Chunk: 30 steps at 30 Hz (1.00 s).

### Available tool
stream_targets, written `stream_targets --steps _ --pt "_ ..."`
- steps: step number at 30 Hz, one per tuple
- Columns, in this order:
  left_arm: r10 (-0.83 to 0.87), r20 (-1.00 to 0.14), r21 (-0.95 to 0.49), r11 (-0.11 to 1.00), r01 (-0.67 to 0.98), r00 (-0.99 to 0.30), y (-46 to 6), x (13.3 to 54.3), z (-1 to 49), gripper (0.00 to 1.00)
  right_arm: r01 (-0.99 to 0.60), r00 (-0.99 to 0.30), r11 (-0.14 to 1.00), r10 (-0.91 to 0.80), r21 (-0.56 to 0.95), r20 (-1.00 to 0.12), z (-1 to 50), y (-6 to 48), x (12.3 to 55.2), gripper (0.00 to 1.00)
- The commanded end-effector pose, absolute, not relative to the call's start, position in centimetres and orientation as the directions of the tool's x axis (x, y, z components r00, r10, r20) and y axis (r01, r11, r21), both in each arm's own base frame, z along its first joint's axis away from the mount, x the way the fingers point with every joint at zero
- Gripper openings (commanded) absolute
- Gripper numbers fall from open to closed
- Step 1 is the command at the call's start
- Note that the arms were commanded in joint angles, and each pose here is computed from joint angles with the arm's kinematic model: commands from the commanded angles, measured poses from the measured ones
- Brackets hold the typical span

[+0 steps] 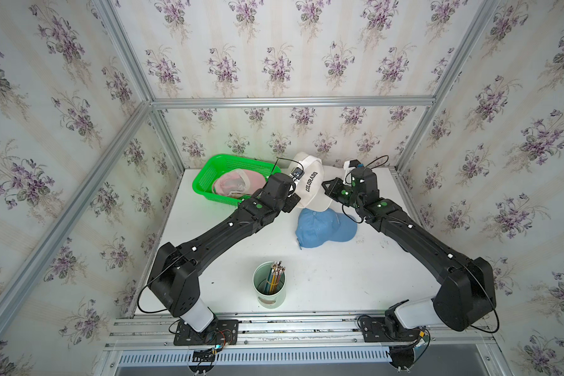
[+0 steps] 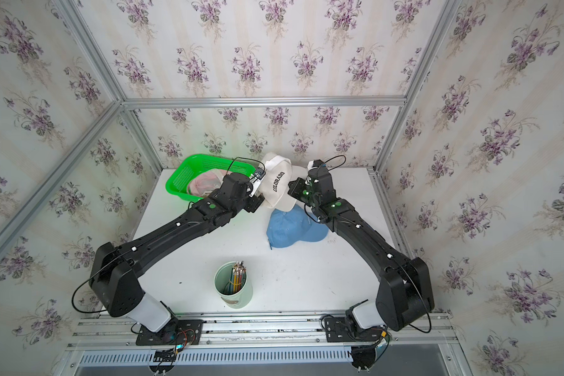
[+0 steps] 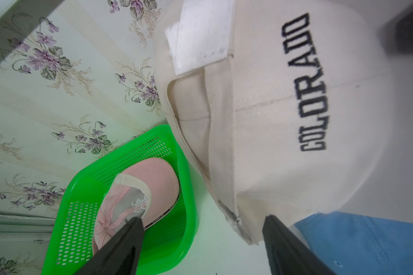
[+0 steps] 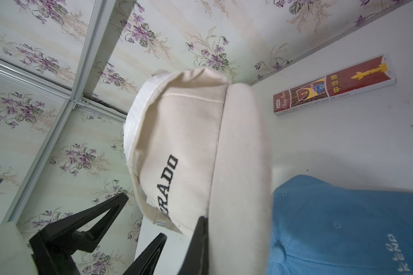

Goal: Turn the baseball cap inside out
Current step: Turn over the baseball cap.

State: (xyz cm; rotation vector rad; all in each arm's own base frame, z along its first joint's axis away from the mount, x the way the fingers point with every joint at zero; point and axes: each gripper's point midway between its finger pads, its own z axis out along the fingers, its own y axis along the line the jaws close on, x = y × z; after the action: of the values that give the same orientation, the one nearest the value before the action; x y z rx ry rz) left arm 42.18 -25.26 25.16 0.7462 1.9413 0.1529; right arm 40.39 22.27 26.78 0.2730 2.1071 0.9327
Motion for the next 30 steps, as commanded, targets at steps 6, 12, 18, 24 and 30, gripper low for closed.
stream_targets --steps 6,12,18,24,30 --pt "0.514 -0.767 0.384 0.847 0.367 -0.384 -23.0 44.7 24.7 0.67 -0.217 -0.692 0.653 0.421 0.726 -0.586 28.3 24.2 38.9 0.0" --pt "0.463 -0.791 0.299 0.862 0.409 -0.399 -22.5 44.6 25.1 0.36 -0.218 -0.711 0.688 0.374 0.692 -0.596 26.5 23.8 37.9 0.0" --pt "0.323 -0.826 0.057 0.864 0.501 -0.463 -22.4 43.2 24.8 0.23 -0.268 -0.73 0.689 0.312 0.674 -0.609 25.5 24.2 37.6 0.0" --pt "0.19 -0.837 -0.132 0.84 0.526 -0.514 -20.9 41.9 25.8 0.13 -0.343 -0.73 0.633 0.286 0.694 -0.621 26.0 23.3 37.8 0.0" --pt "0.09 -0.817 -0.315 0.758 0.571 -0.57 -20.5 40.7 26.4 0.11 -0.461 -0.72 0.503 0.268 0.731 -0.64 27.8 21.9 37.0 0.0"
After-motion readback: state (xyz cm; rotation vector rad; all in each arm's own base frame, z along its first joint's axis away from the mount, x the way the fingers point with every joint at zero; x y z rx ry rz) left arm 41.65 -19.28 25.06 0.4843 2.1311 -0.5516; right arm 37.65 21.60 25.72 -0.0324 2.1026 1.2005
